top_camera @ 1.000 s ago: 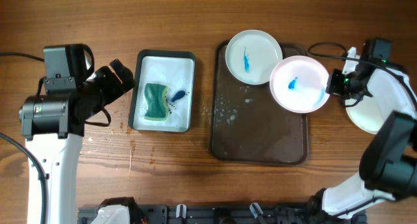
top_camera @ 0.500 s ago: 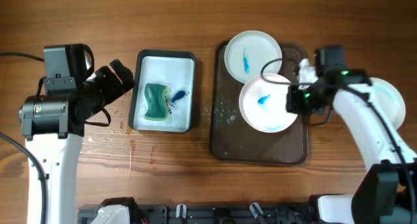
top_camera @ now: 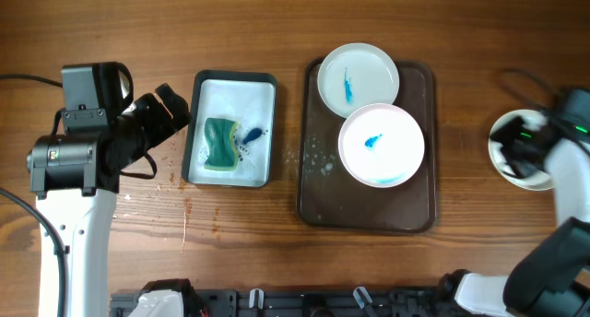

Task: Clean dirty plates on tray and stack at the side
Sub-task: 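Release the plate and withdraw the right gripper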

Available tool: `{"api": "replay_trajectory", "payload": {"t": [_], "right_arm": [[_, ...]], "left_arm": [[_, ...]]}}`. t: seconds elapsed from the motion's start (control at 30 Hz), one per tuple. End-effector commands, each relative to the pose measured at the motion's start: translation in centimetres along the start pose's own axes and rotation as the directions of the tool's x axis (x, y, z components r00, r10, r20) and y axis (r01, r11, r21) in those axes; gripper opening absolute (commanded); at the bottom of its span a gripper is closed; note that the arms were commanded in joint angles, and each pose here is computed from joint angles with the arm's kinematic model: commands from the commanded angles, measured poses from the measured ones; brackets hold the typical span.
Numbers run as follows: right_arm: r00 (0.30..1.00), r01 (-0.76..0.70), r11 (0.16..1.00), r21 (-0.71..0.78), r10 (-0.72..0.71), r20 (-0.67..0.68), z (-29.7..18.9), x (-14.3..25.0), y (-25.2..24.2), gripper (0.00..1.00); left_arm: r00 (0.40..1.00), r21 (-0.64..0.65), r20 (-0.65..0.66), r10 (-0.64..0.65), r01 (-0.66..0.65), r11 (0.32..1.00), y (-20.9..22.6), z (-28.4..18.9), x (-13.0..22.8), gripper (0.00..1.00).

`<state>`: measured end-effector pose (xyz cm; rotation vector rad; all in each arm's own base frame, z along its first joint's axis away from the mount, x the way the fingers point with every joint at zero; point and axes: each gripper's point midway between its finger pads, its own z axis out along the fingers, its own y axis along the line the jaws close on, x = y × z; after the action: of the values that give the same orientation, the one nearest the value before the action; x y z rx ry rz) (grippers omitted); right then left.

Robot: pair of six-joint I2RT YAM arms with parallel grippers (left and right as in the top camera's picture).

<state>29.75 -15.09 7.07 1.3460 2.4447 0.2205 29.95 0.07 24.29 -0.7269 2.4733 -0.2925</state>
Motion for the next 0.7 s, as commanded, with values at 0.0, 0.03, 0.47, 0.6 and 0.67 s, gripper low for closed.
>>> {"api": "replay_trajectory", "payload": {"t": [0.0, 0.03, 0.47, 0.6, 0.67], "right_arm": [[0.969, -0.245, 0.968, 0.053, 0.242, 0.055, -1.3, -2.6, -5.4, 0.49], [0.961, -0.272, 0.96, 0.063, 0.268, 0.063, -1.5, -2.9, -6.4, 0.48], [0.941, -0.329, 0.905, 0.269, 0.337, 0.016, 4.1, -1.9, -12.4, 0.41], [0.958, -0.258, 0.949, 0.18, 0.276, -0.08, 5.1, -1.0, -10.7, 0.09], [0.965, -0.218, 0.971, 0.094, 0.229, -0.124, 5.1, -0.6, -8.5, 0.04]], "left_arm": [[1.0, 0.015, 0.023, -0.003, 0.002, 1.0, -0.2, -0.7, -0.5, 1.0], [1.0, 0.015, 0.023, -0.003, 0.002, 1.0, -0.2, -0.7, -0.5, 1.0], [1.0, 0.015, 0.023, -0.003, 0.002, 1.0, -0.2, -0.7, -0.5, 1.0], [1.0, 0.015, 0.023, -0.003, 0.002, 1.0, -0.2, -0.7, -0.5, 1.0], [1.0, 0.015, 0.023, -0.003, 0.002, 1.0, -0.2, -0.7, -0.5, 1.0]]}}
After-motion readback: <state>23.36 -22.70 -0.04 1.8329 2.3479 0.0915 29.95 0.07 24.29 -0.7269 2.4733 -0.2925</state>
